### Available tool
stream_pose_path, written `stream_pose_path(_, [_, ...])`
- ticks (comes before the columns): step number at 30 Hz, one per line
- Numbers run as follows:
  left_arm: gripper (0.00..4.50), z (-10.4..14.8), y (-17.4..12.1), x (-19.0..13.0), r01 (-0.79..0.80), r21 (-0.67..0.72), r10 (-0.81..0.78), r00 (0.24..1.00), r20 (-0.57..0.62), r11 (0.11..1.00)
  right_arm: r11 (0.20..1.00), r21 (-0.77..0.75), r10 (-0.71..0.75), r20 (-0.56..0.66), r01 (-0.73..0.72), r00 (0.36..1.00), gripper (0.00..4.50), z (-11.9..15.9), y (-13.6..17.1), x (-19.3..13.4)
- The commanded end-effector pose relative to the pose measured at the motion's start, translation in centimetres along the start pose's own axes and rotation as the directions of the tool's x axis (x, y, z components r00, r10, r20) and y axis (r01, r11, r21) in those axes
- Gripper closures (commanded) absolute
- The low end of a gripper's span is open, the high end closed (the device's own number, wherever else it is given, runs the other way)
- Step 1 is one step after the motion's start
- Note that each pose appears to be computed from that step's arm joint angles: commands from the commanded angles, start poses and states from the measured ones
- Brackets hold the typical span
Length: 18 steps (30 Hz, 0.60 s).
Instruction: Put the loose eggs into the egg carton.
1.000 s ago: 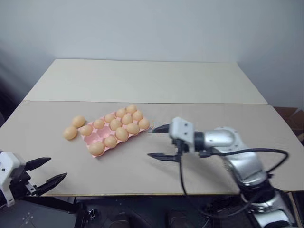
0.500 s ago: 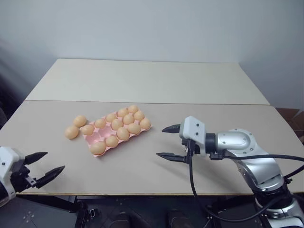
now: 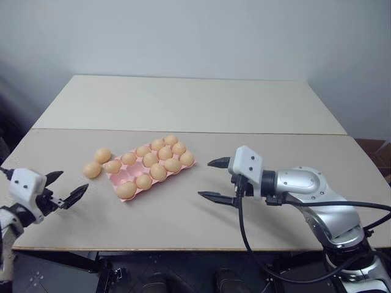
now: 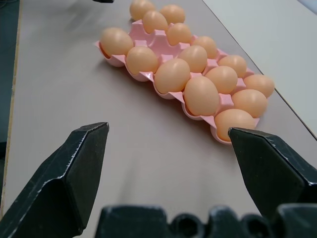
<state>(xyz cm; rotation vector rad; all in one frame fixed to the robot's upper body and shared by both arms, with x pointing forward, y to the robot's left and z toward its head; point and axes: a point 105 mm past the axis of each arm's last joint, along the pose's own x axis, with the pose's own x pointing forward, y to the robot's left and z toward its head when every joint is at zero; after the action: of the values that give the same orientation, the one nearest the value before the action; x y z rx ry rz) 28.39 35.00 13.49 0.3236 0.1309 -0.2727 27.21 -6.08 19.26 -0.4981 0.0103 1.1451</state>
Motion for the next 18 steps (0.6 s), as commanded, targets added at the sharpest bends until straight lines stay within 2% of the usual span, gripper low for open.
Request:
stream_pose_path(1, [0.00,0.8,1.0,1.3,-0.051,0.036,0.049,0.998,0.032,0.998,0.999,-0.017,-0.027,0.019,0.027,0.999,0.02,0.8,0.2,-0.5])
stream_pose_path(18, [0.00,0.3,0.9,6.7,-0.008,-0.009,0.009,0.999,0.038,1.000,0.997,-0.008,-0.080,-0.013,0.080,0.997,0.02,0.6,-0.1,-0.9])
